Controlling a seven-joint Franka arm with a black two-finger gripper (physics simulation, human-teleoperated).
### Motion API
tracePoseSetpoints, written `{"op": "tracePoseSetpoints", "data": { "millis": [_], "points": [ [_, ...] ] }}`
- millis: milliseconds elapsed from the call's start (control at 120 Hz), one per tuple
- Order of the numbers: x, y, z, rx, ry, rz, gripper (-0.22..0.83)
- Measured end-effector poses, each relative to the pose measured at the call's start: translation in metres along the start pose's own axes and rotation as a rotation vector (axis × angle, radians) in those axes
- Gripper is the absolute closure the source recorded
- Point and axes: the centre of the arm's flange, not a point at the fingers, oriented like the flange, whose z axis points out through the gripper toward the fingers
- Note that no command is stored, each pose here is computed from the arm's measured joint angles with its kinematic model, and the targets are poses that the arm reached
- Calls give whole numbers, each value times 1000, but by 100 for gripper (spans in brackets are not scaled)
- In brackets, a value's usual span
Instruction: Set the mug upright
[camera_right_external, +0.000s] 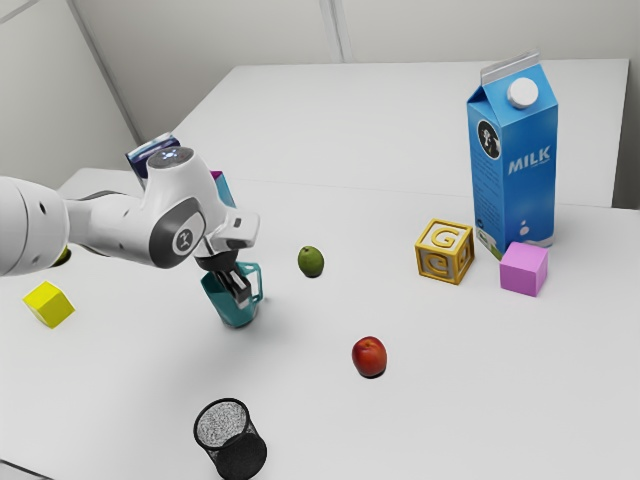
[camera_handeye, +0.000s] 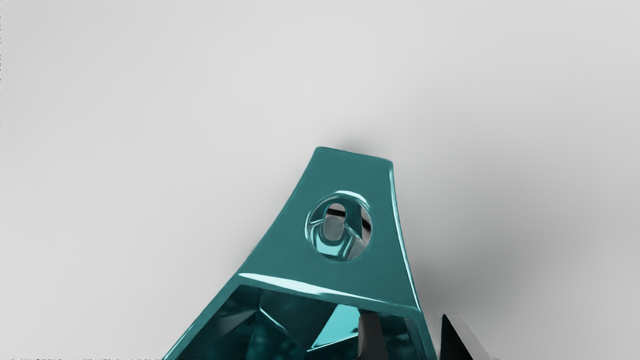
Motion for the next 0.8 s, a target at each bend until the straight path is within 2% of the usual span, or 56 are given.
{"op": "tracePoseSetpoints", "data": {
  "millis": [292,458,642,800],
  "points": [
    [-2,-3,-11,-1,16,-28,27],
    [0,-3,-44,4,58,-36,12],
    [47,-6,-127,30,126,-25,5],
    [86,-16,-183,27,89,-48,2]
  ]
}}
